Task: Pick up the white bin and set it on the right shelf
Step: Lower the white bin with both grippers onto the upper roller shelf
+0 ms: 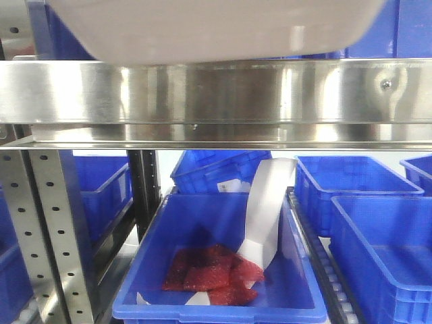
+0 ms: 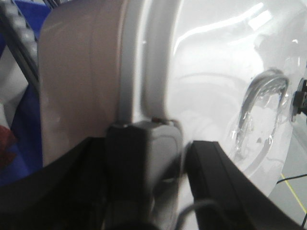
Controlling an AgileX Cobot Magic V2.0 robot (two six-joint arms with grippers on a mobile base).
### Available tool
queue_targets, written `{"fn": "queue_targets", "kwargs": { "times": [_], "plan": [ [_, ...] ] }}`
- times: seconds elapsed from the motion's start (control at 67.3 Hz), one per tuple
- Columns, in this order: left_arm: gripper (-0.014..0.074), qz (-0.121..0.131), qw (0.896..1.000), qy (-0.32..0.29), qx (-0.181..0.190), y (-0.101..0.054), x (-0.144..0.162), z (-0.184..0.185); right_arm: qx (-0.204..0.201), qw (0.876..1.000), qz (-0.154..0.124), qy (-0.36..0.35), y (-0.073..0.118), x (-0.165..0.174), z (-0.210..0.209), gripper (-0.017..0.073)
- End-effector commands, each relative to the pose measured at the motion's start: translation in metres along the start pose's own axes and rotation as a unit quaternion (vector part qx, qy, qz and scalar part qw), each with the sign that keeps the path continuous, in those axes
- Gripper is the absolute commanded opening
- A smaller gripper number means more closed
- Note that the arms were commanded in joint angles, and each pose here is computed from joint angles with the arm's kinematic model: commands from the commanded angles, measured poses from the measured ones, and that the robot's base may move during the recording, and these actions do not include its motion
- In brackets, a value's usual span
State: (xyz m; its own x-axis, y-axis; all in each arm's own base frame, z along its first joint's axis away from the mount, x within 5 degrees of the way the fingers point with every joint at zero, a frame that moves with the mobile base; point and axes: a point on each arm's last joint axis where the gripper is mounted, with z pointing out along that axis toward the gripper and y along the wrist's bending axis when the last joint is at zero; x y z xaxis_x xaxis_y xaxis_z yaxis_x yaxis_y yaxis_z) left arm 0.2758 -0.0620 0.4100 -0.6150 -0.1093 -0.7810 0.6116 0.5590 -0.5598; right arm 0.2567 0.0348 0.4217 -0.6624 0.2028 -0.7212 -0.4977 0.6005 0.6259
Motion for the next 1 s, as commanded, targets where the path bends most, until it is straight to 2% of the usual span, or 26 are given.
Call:
{"fn": "queue_targets", "kwargs": {
  "times": [0.0,0.238,0.312,0.401,0.46,0.624,0.683,0.772,0.832,0.891,0.98],
  "plan": [
    [0.0206,0.011,0.997,-0.056,0.057,-0.021,-0.026,-0.002,-0.095,0.995,0.006,-0.04,0.025,-0.021,-0.001,0.0346],
    [0.0206,0.003,0.996,-0.062,0.06,-0.001,-0.046,0.028,-0.104,0.994,0.013,-0.037,0.006,-0.041,0.033,0.0346],
    [0.0206,0.003,0.996,-0.065,0.053,0.006,-0.049,0.036,-0.098,0.994,0.011,-0.04,-0.001,-0.045,0.043,0.0346],
    [0.0206,-0.004,0.997,-0.074,0.035,0.017,-0.051,0.042,-0.089,0.995,0.024,-0.049,-0.012,-0.049,0.05,0.0346],
    [0.0206,0.001,0.997,-0.075,0.026,0.022,-0.051,0.044,-0.082,0.995,0.032,-0.054,-0.019,-0.05,0.054,0.0346],
    [0.0214,-0.001,0.997,-0.072,0.017,0.028,-0.05,0.047,-0.07,0.995,0.045,-0.058,-0.031,-0.051,0.061,0.0352],
    [0.0227,0.001,0.997,-0.074,0.009,0.029,-0.051,0.047,-0.068,0.995,0.047,-0.06,-0.033,-0.052,0.062,0.0384],
    [0.0304,0.0,0.997,-0.083,-0.002,0.031,-0.052,0.047,-0.061,0.995,0.048,-0.067,-0.034,-0.053,0.062,0.0485],
    [0.0377,0.001,0.996,-0.089,-0.009,0.033,-0.053,0.047,-0.055,0.994,0.049,-0.075,-0.035,-0.054,0.062,0.0574],
    [0.0454,0.001,0.995,-0.094,-0.016,0.034,-0.054,0.047,-0.05,0.994,0.049,-0.079,-0.036,-0.055,0.062,0.0624],
    [0.0511,0.006,0.995,-0.093,-0.026,0.036,-0.054,0.047,-0.04,0.994,0.049,-0.087,-0.038,-0.057,0.061,0.0609]
  ]
}}
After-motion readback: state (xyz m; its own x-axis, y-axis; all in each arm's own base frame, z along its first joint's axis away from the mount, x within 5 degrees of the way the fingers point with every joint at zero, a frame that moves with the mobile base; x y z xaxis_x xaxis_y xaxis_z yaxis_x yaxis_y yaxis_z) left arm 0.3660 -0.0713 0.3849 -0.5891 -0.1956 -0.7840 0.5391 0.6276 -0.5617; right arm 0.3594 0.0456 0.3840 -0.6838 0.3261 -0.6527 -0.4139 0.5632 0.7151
